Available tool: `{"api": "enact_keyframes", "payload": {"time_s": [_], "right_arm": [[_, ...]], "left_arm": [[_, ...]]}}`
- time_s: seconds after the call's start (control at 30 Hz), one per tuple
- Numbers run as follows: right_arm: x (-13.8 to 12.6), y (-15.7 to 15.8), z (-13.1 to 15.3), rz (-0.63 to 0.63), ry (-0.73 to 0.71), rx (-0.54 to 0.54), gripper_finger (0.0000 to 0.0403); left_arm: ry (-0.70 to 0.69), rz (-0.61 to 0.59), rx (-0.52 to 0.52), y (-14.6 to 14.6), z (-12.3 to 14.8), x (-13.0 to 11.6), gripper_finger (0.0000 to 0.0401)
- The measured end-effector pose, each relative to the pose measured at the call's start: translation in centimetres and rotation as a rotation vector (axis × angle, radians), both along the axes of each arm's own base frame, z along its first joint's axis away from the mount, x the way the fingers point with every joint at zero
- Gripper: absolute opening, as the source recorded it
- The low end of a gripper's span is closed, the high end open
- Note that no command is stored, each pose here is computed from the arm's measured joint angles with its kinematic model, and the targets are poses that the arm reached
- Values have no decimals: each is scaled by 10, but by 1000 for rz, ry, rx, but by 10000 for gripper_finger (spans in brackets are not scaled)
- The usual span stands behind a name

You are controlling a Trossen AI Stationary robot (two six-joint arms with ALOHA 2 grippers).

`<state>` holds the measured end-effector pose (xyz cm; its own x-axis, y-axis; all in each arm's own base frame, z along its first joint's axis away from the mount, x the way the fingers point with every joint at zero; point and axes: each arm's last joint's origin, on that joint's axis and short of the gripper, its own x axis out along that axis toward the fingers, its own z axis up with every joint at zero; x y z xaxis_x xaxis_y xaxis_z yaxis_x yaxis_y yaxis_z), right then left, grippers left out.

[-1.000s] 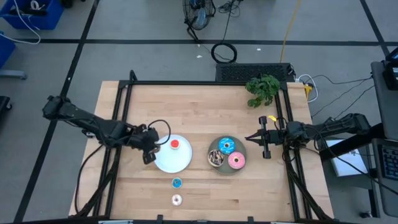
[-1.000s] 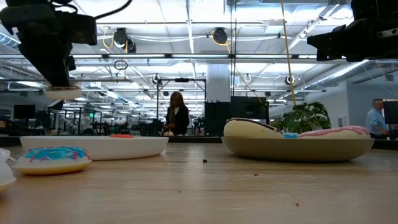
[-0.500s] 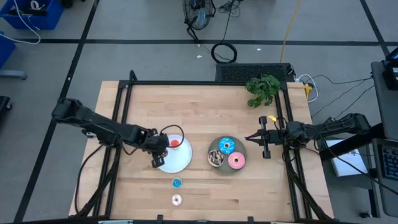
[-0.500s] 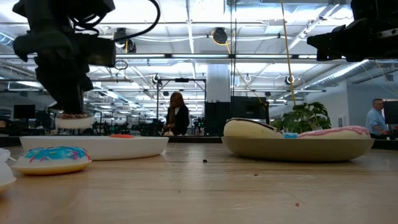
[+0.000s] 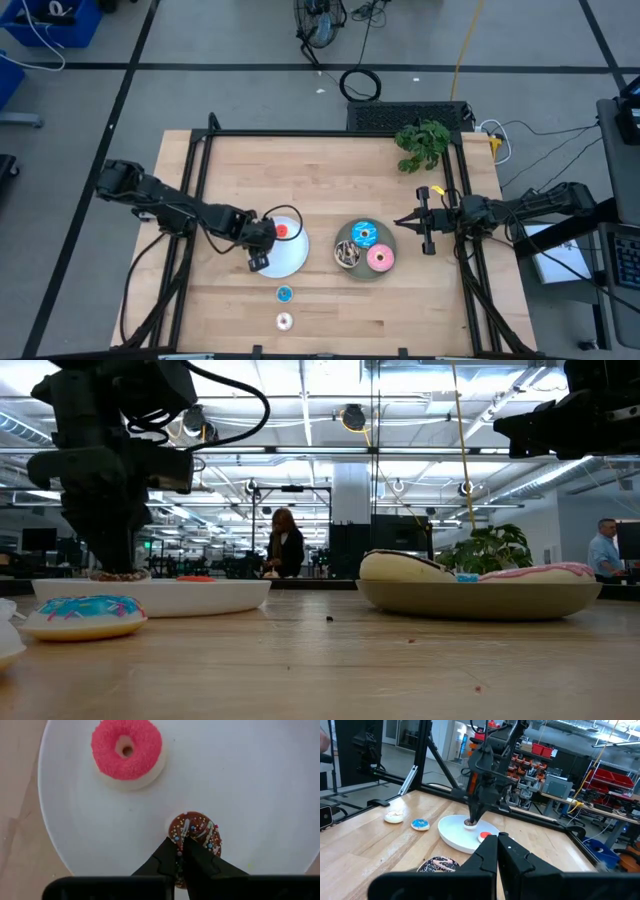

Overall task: Pick & Place donuts
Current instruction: Put the small brown donut on the white plate, then put the small white donut on the white plate

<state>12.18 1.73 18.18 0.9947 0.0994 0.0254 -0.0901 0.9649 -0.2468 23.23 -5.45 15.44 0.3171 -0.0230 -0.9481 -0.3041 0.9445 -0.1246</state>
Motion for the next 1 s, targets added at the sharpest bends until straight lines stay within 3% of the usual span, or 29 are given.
{"api": "enact_keyframes", "payload": {"time_s": [0.37, 0.73, 1.0], "right_arm": [[0, 0, 0, 0, 0, 0, 0], [0, 0, 0, 0, 1, 2, 0], [0, 0, 0, 0, 0, 1, 0]], "left_arm": [[17, 11, 5, 0, -3, 0, 13], [24, 4, 10, 0, -3, -1, 145], [30, -54, 58, -1, 17, 8, 160]]}}
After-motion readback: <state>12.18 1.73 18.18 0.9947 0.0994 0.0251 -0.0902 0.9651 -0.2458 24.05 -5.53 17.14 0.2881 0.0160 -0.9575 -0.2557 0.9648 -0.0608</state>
